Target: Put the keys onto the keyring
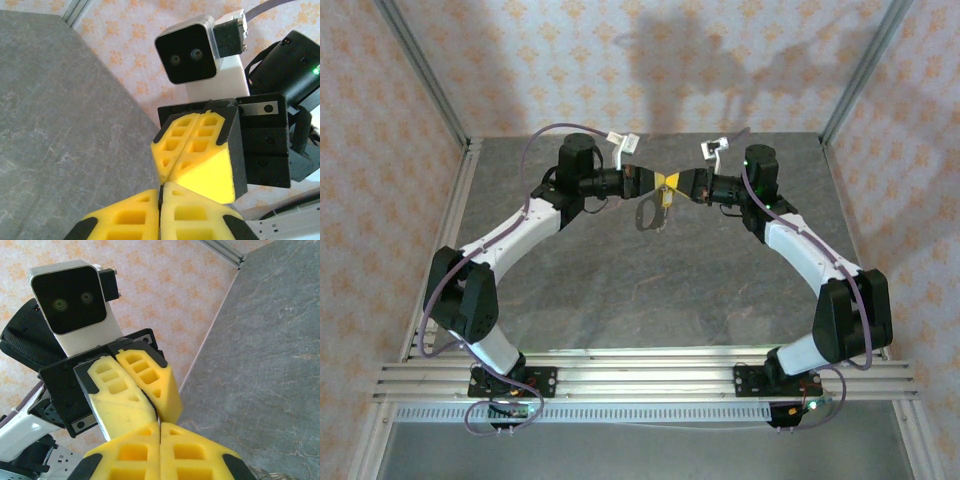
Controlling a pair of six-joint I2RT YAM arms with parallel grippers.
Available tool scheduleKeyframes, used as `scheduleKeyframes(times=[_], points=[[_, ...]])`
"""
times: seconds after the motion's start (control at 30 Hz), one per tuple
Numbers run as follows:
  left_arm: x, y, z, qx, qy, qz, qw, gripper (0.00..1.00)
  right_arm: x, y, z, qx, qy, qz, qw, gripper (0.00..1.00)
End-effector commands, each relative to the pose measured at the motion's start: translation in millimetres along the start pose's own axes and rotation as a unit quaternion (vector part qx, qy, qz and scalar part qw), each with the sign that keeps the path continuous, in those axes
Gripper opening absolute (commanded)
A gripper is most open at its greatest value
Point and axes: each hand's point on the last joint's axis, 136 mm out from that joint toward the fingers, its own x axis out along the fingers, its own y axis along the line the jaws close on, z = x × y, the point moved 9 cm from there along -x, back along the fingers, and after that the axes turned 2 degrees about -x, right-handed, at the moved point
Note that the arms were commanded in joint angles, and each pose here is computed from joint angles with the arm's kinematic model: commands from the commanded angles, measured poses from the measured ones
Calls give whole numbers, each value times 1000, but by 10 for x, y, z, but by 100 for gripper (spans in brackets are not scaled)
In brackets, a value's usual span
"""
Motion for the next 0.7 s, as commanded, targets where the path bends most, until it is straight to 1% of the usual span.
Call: scheduleKeyframes(times=[0.0, 0.1, 0.17, 0.27, 0.33, 0.47, 0.57, 0.6, 0.67], points=[[36, -154, 85, 21, -15, -30, 999, 0, 8, 105, 72, -34, -6, 19, 999, 0], [38, -153, 81, 17, -26, -25, 999, 0, 1, 115, 82, -31, -10, 12, 999, 0], [16, -144, 86, 13, -47, -17, 999, 0, -29, 120, 103, -26, -24, -9, 999, 0], [-28, -144, 95, 2, -78, -5, 997, 0, -185, 130, 132, -20, -75, -56, 995, 26], [-63, -152, 99, -5, -98, 2, 995, 0, -333, 143, 131, -15, -117, -82, 990, 34], [-128, -217, 110, -10, -133, 12, 991, 0, -562, 178, 41, -8, -178, -116, 977, 37], [-133, -286, 108, -13, -148, 16, 989, 0, -603, 167, -50, -4, -188, -123, 974, 38], [-129, -312, 106, -13, -151, 16, 988, 0, -641, 251, -78, -14, -195, -118, 974, 39], [-109, -365, 105, -11, -156, 15, 988, 0, -648, 294, -125, -23, -198, -120, 973, 39]])
